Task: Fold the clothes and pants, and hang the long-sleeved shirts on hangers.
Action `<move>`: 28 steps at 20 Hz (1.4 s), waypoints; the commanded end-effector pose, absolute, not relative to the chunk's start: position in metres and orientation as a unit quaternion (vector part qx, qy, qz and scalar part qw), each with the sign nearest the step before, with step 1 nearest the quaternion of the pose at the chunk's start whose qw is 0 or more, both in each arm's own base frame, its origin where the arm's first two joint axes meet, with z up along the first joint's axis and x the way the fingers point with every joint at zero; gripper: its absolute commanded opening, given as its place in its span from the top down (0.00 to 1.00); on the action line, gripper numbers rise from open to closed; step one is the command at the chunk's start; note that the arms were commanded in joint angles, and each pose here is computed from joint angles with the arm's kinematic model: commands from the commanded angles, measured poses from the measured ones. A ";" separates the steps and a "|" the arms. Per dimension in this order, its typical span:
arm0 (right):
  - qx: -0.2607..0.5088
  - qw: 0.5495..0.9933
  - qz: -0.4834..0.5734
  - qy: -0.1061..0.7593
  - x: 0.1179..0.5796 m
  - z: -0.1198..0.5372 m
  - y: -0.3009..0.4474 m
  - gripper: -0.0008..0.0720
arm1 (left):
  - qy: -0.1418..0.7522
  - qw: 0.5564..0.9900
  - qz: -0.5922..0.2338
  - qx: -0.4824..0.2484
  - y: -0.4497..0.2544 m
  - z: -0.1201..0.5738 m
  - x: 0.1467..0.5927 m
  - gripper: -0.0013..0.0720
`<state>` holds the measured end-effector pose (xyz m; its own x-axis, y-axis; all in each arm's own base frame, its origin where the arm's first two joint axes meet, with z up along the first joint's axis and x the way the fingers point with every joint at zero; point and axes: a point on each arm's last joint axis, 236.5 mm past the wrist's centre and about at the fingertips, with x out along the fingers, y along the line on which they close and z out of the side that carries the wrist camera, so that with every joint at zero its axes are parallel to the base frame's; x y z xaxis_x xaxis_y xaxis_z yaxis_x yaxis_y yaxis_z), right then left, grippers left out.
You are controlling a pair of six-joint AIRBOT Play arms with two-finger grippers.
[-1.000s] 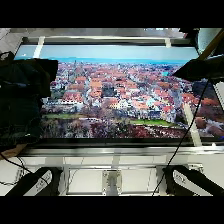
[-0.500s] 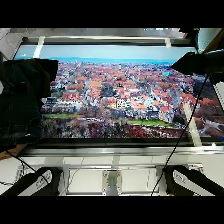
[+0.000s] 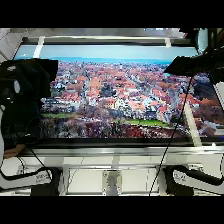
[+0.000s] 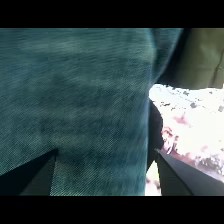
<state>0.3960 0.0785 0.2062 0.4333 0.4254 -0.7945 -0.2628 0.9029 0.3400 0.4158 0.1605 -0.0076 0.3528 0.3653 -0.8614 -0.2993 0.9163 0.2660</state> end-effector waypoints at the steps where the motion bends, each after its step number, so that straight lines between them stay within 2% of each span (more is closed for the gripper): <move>1: 0.086 0.831 0.198 0.513 0.406 0.186 0.076 0.31 | 0.546 0.816 0.187 0.039 0.155 -0.038 0.426 0.02; 3: 0.088 0.828 0.198 0.517 0.410 0.180 0.075 0.31 | 0.546 0.816 0.186 0.041 0.156 -0.044 0.429 0.02; 4: 0.089 0.827 0.198 0.519 0.411 0.178 0.075 0.31 | 0.546 0.815 0.187 0.051 0.159 -0.044 0.430 0.07; 5: 0.090 0.825 0.197 0.521 0.412 0.176 0.075 0.31 | 0.545 0.814 0.190 0.063 0.163 -0.043 0.429 0.37; 6: 0.090 0.824 0.197 0.523 0.413 0.174 0.075 0.31 | 0.544 0.813 0.193 0.077 0.168 -0.040 0.429 0.88; 7: 0.091 0.825 0.197 0.522 0.414 0.173 0.075 0.31 | 0.544 0.811 0.196 0.092 0.172 -0.037 0.429 0.96; 11: 0.088 0.825 0.195 0.524 0.413 0.173 0.073 0.31 | 0.513 0.824 0.216 0.102 0.180 0.011 0.430 0.96; 14: 0.059 0.816 0.178 0.547 0.399 0.177 0.060 0.31 | 0.420 0.882 0.199 0.073 0.142 0.107 0.446 0.96; 16: 0.025 0.809 0.148 0.568 0.383 0.186 0.040 0.32 | 0.333 0.932 0.138 0.045 0.080 0.183 0.449 0.96; 18: -0.015 0.814 0.107 0.571 0.372 0.206 0.014 0.32 | 0.251 0.968 0.021 -0.016 -0.014 0.241 0.441 0.96; 19: -0.028 0.827 0.083 0.556 0.373 0.219 0.003 0.32 | 0.228 0.971 -0.051 -0.054 -0.068 0.260 0.430 0.96; 22: -0.048 0.864 0.016 0.501 0.375 0.257 -0.030 0.32 | 0.233 0.943 -0.231 -0.056 -0.211 0.264 0.388 0.96; 25: -0.036 0.882 -0.022 0.470 0.372 0.274 -0.057 0.32 | 0.294 0.886 -0.359 0.001 -0.341 0.204 0.331 0.96; 28: -0.014 0.889 -0.049 0.456 0.373 0.279 -0.080 0.32 | 0.325 0.835 -0.442 0.042 -0.452 0.125 0.276 0.96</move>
